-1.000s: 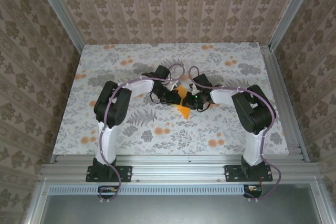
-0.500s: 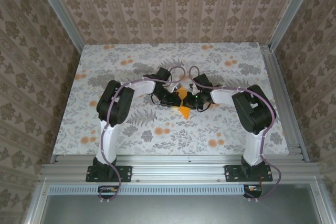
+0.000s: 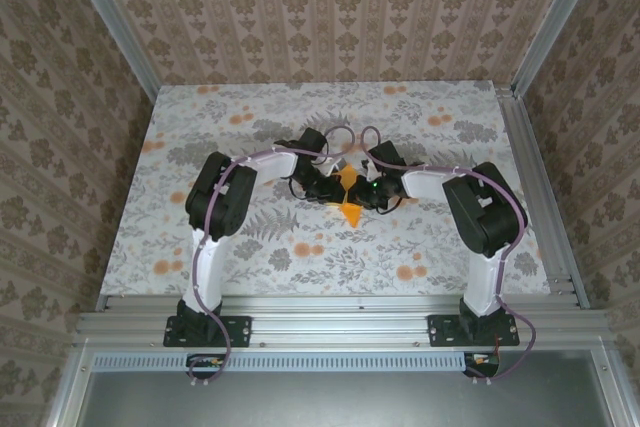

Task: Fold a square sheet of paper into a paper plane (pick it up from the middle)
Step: Third fold the triangle at the center of the table.

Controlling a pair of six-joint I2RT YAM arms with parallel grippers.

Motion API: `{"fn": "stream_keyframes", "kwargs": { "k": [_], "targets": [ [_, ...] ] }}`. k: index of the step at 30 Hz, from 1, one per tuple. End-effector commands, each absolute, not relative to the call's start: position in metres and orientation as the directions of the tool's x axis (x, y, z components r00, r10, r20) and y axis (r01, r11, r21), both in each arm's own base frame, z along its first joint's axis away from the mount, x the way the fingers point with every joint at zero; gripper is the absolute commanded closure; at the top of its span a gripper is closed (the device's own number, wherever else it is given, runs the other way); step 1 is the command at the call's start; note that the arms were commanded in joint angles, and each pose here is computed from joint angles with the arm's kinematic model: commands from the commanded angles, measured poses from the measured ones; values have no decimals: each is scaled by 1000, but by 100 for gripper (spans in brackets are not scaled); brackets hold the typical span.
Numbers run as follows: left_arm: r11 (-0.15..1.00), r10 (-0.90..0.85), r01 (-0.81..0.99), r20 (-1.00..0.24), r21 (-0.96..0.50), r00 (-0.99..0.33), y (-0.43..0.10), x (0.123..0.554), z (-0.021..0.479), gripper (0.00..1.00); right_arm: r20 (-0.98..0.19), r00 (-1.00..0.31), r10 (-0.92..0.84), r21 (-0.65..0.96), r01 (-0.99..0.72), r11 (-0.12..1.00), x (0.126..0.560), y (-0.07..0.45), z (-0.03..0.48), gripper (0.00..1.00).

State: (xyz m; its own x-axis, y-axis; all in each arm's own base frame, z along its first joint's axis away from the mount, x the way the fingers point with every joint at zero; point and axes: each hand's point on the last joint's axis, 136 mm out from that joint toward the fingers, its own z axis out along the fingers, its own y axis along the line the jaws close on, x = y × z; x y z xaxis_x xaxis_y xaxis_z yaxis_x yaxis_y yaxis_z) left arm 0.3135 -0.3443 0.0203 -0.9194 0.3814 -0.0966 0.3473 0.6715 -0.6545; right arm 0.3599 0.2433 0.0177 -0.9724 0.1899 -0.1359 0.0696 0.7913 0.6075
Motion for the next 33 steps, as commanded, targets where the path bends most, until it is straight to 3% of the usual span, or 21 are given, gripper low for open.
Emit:
{"fn": "stream_keyframes", "kwargs": {
  "k": [1,13,33],
  "targets": [
    [770,403,345,-10,-537,-915,-318,306,-24,90,-120,-970,213,627,92,774,353,239,29,82],
    [779,415,350,10,-520,-910,-312,304,-34,90,-70,-968,241,740,112,664,333,252,45,87],
    [785,419,347,27,-514,-908,-307,303,-38,90,-5,-984,176,664,128,737,304,245,6,89]
  ]
}}
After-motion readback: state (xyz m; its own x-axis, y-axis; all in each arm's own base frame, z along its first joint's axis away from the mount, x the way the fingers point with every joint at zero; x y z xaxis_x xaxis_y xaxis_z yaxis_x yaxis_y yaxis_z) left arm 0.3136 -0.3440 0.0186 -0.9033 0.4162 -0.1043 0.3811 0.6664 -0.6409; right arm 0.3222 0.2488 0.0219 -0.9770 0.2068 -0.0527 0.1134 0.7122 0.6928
